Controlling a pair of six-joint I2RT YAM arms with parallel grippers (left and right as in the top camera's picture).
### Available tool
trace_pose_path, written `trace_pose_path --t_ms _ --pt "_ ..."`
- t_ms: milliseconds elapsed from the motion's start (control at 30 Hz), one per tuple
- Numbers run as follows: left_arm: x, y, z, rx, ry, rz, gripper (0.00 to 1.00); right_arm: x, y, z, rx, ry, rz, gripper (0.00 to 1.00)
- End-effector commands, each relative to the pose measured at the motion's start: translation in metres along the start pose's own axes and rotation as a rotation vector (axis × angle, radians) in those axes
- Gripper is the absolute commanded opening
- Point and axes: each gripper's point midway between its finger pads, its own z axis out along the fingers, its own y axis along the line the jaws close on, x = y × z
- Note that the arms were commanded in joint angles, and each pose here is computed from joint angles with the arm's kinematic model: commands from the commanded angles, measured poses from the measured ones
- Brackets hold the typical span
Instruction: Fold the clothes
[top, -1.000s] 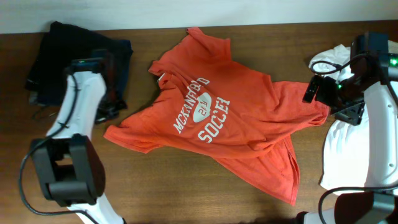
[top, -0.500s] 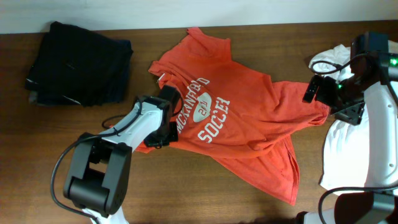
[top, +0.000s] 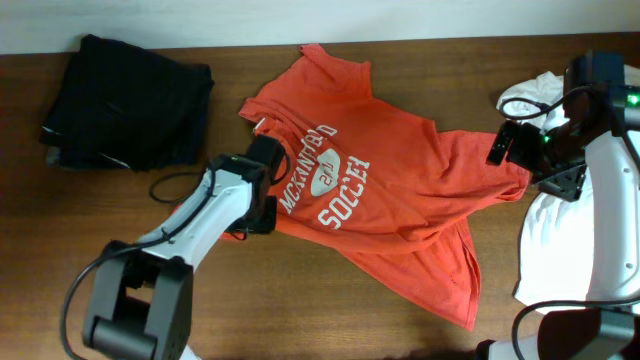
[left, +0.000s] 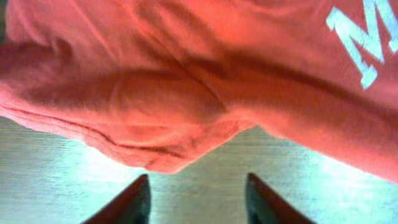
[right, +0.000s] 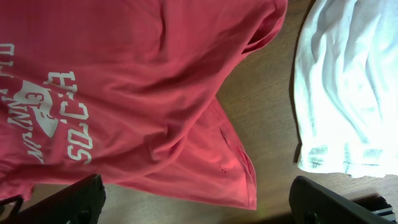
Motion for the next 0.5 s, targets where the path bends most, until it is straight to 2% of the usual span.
trace_pose_path --t_ms 0,67,133,200,233,333,433,467 --pt "0.006 0.006 0.004 -0.014 0.006 0.052 0.52 0.0 0.003 -0.005 -0.011 -0.016 -0.015 0.98" --pt "0.018 0.006 0.022 -0.019 0.018 0.054 0.49 0.0 0.003 -0.005 -0.011 -0.016 -0.015 0.98" --pt "0.03 0.012 0.034 -0.047 0.037 0.06 0.41 0.0 0.003 -0.005 -0.011 -0.016 -0.015 0.98" --pt "0.028 0.02 0.035 -0.093 0.023 0.061 0.39 0.0 0.003 -0.005 -0.011 -0.016 -0.015 0.98" --pt "0.024 0.018 0.035 -0.089 0.008 0.057 0.34 0.0 0.003 -0.005 -0.011 -0.016 -0.015 0.98" --pt "0.01 0.017 0.035 -0.087 -0.052 0.045 0.35 0.0 0.003 -0.005 -0.011 -0.016 -0.015 0.98" --pt "0.011 0.017 0.035 -0.092 -0.048 0.046 0.36 0.0 0.003 -0.005 -0.011 -0.016 -0.015 0.98" --pt "0.012 0.018 0.035 -0.094 -0.041 0.049 0.4 0.0 0.003 -0.005 -0.011 -0.016 -0.015 0.98"
